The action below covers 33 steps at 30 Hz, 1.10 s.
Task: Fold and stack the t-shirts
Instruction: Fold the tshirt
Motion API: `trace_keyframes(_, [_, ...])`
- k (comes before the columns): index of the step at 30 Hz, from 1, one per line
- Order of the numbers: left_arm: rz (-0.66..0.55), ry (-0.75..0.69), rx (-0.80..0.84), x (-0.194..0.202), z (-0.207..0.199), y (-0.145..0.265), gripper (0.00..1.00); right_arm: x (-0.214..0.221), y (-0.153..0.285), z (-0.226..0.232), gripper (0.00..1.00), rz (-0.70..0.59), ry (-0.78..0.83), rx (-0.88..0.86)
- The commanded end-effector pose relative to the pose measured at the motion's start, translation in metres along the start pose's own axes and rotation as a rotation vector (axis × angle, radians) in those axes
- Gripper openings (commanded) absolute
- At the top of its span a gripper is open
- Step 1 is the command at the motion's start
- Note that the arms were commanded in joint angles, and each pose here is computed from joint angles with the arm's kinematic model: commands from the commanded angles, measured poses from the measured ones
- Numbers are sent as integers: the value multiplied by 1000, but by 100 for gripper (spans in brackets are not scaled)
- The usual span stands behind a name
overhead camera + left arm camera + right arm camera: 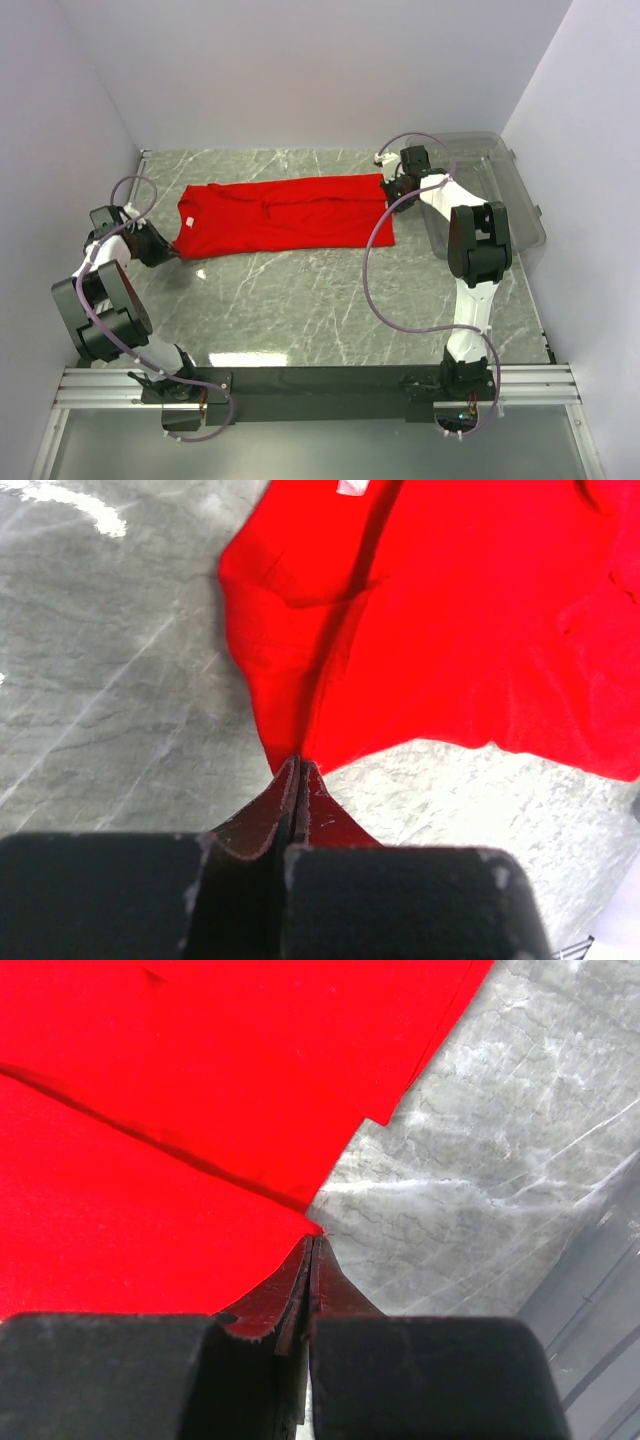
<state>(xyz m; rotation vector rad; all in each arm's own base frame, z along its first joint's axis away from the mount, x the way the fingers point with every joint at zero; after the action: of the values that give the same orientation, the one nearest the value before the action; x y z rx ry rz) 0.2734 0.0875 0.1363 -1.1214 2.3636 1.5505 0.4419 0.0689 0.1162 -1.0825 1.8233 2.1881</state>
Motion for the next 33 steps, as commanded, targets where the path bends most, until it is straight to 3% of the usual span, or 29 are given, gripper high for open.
trace_keyframes(1, [-50, -29, 75, -6, -9, 8, 1, -16, 5, -6, 0, -57, -3, 31])
trace_keyframes(6, [-65, -32, 51, -3, -11, 16, 1, -15, 5, -6, 0, -56, -8, 22])
trace_keyframes(11, [39, 23, -24, 4, 2, 3, 22, -16, 5, -4, 0, -58, -8, 9])
trace_keyframes(17, [-83, -19, -47, -14, -7, 20, 47, -14, 7, -3, 0, -55, -4, 6])
trace_keyframes(19, [-100, -39, 11, -18, -13, 23, 50, -14, 8, -3, 0, -57, -1, 6])
trace_keyframes(26, [1, -88, 38, -21, -14, -6, 49, -16, 7, -2, 0, -56, -2, -3])
trace_keyframes(33, [44, -175, -79, -28, -28, -25, 49, -15, 7, -2, 0, -52, -2, -2])
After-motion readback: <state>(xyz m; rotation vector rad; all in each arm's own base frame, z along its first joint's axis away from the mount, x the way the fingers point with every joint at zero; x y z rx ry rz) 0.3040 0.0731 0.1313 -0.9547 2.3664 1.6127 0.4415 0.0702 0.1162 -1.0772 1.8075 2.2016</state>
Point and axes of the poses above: each gripper's point midway between its finger pads, its own y axis back along the fingers, its own z axis along the line the jaws close on, x = y × z, the point moved 9 cm from there along y, back along the fingers, and after that the axes turned 7 degrees about -y, right-handed, at the moved point
